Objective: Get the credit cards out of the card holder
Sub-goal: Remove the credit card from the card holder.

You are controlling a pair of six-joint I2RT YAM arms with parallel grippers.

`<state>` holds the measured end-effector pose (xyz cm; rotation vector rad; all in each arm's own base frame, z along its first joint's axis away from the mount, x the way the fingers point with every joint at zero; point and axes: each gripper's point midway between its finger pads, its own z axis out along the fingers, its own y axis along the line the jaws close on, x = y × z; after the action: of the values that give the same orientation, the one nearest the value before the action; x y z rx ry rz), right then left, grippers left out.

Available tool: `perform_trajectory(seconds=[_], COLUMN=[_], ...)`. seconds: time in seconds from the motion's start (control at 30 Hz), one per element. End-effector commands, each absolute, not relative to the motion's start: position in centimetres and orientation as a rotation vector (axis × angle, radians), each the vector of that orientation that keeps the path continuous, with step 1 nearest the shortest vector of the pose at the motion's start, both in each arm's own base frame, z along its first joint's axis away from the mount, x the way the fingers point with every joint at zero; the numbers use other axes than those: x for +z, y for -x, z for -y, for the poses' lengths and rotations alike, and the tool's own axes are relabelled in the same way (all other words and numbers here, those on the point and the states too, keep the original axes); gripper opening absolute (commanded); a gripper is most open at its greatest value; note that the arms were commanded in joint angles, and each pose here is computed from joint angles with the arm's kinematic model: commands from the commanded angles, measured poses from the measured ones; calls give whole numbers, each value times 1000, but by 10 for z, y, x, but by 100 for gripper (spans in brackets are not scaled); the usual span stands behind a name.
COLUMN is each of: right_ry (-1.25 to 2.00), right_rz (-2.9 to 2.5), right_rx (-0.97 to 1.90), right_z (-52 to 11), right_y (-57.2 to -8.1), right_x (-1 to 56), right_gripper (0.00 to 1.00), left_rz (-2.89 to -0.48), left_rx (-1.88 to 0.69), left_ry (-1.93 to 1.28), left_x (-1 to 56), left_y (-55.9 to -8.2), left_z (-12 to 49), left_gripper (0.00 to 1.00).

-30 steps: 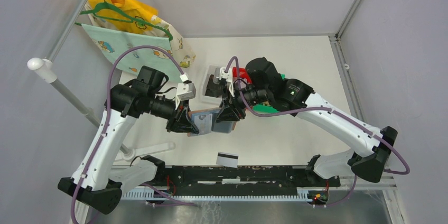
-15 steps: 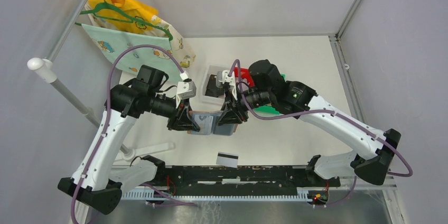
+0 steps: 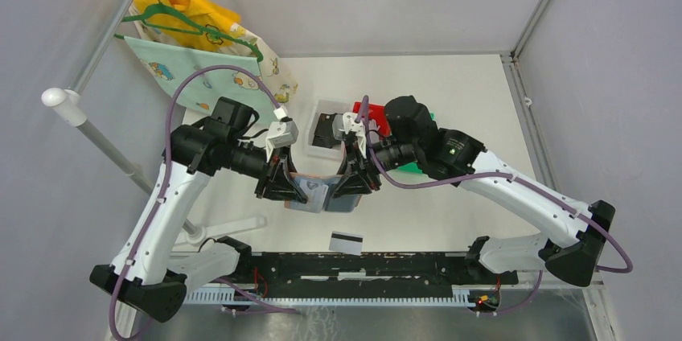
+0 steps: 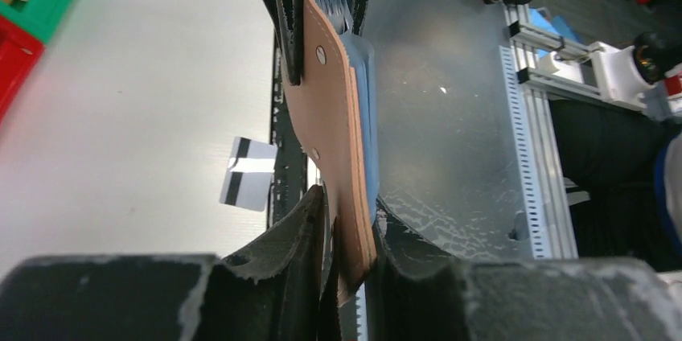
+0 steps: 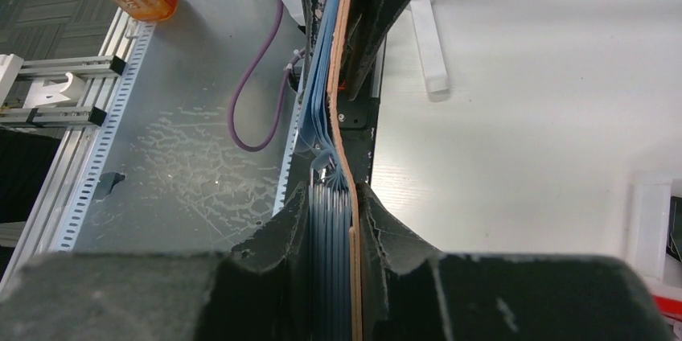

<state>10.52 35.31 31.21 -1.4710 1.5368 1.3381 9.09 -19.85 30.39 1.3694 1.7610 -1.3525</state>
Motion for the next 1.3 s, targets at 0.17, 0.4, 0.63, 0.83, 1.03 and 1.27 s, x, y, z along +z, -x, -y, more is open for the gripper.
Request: perform_trajectory(seconds=[0.17,0.4,0.63,0.83,1.03,1.27], right_ry=[1488,1449,1365,1070,946,948], right_rz=[-1356,-1346,-1364,-1446,-1366,-1372], right_rx=[1380,1481,1486,1381,1577,1743], right_z=[-358,-358,-353,-322,-318,-350], right_y=[-98,-102,-126,-181,-168,-146], right_x=[343,344,351,378,390,369], right_gripper=[0,18,82,97,77,70], left_rz=[-1679,-1684,-1808,-1941,-1950,-1858], left_rx=[-1457,-1507,-1561,-1515,-1534,-1547], left_ry=[-1403,-1358,-1225,-980,-785,-818], left_x=[320,328,328,321,324,339], left_y=[-78,-78,-97,-146,-177,-162], left_z=[201,204,207,187,167,170], left_gripper=[15,2,2,2,2,2])
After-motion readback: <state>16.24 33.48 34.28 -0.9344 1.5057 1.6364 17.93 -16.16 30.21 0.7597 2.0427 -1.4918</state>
